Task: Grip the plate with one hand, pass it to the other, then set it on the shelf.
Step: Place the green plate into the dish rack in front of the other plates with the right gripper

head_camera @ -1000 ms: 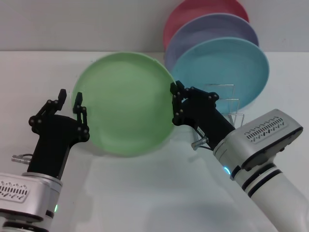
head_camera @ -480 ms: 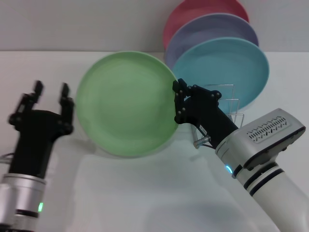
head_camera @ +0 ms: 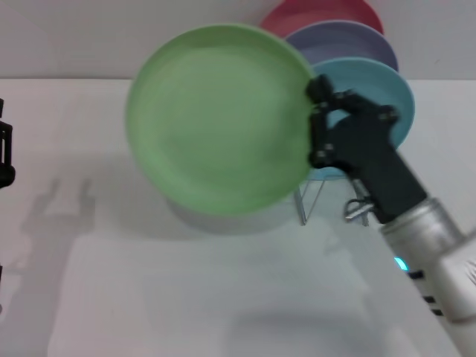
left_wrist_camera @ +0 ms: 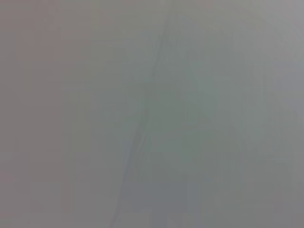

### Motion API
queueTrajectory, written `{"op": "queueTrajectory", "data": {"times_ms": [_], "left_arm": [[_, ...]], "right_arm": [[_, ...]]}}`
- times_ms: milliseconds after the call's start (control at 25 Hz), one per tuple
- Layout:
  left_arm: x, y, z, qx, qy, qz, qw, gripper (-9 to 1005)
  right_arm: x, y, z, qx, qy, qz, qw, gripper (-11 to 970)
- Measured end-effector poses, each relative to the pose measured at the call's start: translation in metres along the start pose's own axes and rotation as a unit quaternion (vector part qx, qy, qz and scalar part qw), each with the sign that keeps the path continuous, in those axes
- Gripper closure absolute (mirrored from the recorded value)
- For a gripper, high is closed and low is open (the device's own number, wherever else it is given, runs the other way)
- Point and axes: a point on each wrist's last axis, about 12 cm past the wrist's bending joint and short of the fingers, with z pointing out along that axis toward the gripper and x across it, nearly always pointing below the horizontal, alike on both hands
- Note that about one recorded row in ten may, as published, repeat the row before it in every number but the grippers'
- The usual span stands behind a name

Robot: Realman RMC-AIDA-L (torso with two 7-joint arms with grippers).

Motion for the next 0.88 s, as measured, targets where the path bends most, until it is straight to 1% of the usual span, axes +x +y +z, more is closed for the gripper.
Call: {"op": "queueTrajectory", "data": {"times_ms": [40,80,160,280,400,520,720,880], "left_arm": [[0.000,0.004,0.001,-0.001,0.002,-0.010,1.000,514],[0.000,0.004,0.001,-0.001,0.002,-0.010,1.000,514],[0.001,0.007,0.003,0.000,0.005,-0.015,1.000,514],[0.002,0.008,0.006,0.003,0.007,-0.016,1.000,515],[0.004,0.007,0.008,0.003,0.014,-0.018,1.000,515],[0.006,0.005,0.009,0.000,0.018,-0.022,1.000,515],[0.010,0.002,0.012,-0.007,0.029,-0.033,0.999,516],[0.012,-0.001,0.013,-0.009,0.032,-0.041,0.999,517]], "right_arm": [[-0.008,-0.005,-0.009,0.006,-0.036,-0.039,0.999,932],[-0.008,-0.005,-0.009,0.006,-0.036,-0.039,0.999,932],[-0.015,-0.013,-0.020,0.015,-0.071,-0.098,0.993,932],[-0.020,-0.031,-0.032,0.024,-0.102,-0.181,0.978,932],[-0.024,-0.051,-0.038,0.021,-0.123,-0.238,0.963,934],[-0.029,-0.070,-0.037,0.014,-0.138,-0.285,0.949,935],[-0.036,-0.091,-0.027,-0.012,-0.160,-0.348,0.924,938],[-0.042,-0.109,-0.017,-0.058,-0.168,-0.400,0.899,939]]}}
